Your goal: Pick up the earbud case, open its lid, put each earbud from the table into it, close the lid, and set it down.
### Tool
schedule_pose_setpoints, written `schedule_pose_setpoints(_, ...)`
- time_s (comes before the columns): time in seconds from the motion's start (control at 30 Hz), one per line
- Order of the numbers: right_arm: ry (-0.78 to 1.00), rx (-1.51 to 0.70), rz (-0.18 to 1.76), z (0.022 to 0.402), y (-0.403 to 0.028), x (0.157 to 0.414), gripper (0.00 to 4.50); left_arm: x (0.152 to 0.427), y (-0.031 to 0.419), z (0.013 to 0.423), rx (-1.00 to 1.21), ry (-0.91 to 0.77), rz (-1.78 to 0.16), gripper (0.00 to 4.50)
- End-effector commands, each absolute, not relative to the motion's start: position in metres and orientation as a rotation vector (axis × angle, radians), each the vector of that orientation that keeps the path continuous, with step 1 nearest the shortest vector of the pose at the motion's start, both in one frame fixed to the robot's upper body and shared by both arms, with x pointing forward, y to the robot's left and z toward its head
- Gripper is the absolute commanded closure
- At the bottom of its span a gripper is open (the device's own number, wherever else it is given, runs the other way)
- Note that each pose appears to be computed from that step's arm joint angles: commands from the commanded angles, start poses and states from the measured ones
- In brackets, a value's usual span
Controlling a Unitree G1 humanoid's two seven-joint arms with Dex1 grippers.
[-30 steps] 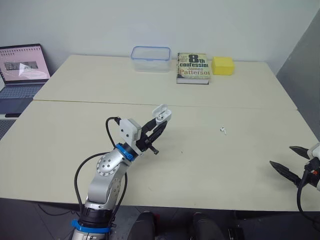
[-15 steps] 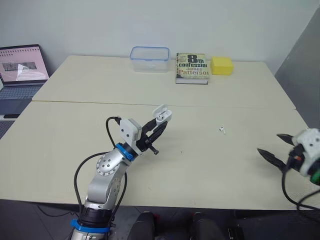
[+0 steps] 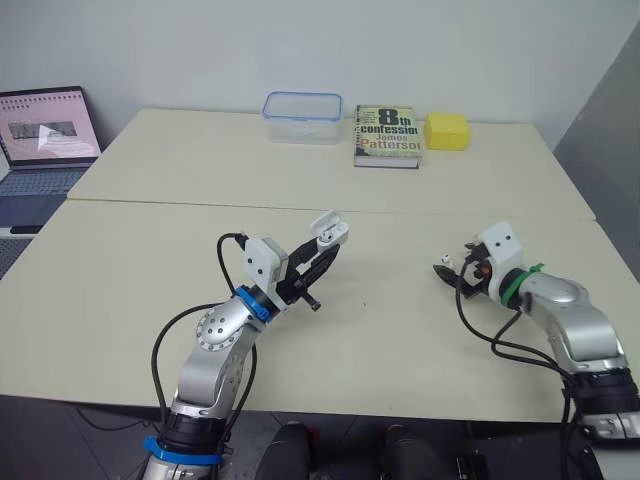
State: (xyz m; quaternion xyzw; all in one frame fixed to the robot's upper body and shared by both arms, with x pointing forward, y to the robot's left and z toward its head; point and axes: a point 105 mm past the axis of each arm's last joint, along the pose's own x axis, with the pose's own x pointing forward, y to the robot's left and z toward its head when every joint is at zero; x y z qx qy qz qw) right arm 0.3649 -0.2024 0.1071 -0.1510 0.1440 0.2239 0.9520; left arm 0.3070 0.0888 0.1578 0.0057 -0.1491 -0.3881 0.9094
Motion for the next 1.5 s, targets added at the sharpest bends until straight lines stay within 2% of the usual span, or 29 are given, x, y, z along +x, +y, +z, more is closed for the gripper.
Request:
schedule_pose_setpoints(0.03,0.261,-0.326,0.399,0.112,-0.209,0.377,0.00,0.302,0.086,0.168,0.019,-0.351,-0.815,3.74)
schedule_pose_setpoints(0.27,0.299,-0.284,0.395,0.100,-0.207,0.385,0.00,0.302,0.086,0.166,0.017,-0.345,-0.814,3.74)
schedule_pose_setpoints(0.33,0.311,-0.286,0.396,0.096,-0.206,0.385,0.38,0.302,0.086,0.166,0.016,-0.345,-0.816,3.74)
schedule_pose_setpoints(0.43,0.326,-0.292,0.398,0.093,-0.205,0.386,1.28,0.302,0.085,0.166,0.013,-0.343,-0.819,3.74)
schedule_pose_setpoints(0.7,0.315,-0.401,0.488,0.103,-0.199,0.373,4.11,0.300,0.085,0.165,0.015,-0.338,-0.817,3.74)
schedule_pose_setpoints(0.83,0.298,-0.524,0.651,0.118,-0.187,0.353,4.10,0.298,0.087,0.164,0.015,-0.332,-0.812,3.74)
schedule_pose_setpoints(0.97,0.303,-0.668,0.910,0.128,-0.175,0.315,4.10,0.295,0.088,0.162,0.014,-0.320,-0.810,3.74)
schedule_pose_setpoints(1.17,0.413,-0.886,1.244,0.112,-0.187,0.260,4.10,0.288,0.089,0.160,0.011,-0.297,-0.808,3.74)
schedule_pose_setpoints(1.43,0.555,-0.893,1.373,0.099,-0.212,0.237,4.10,0.285,0.090,0.161,0.016,-0.286,-0.803,3.74)
schedule_pose_setpoints(1.5,0.566,-0.912,1.377,0.095,-0.216,0.238,4.10,0.285,0.091,0.161,0.019,-0.285,-0.800,3.74)
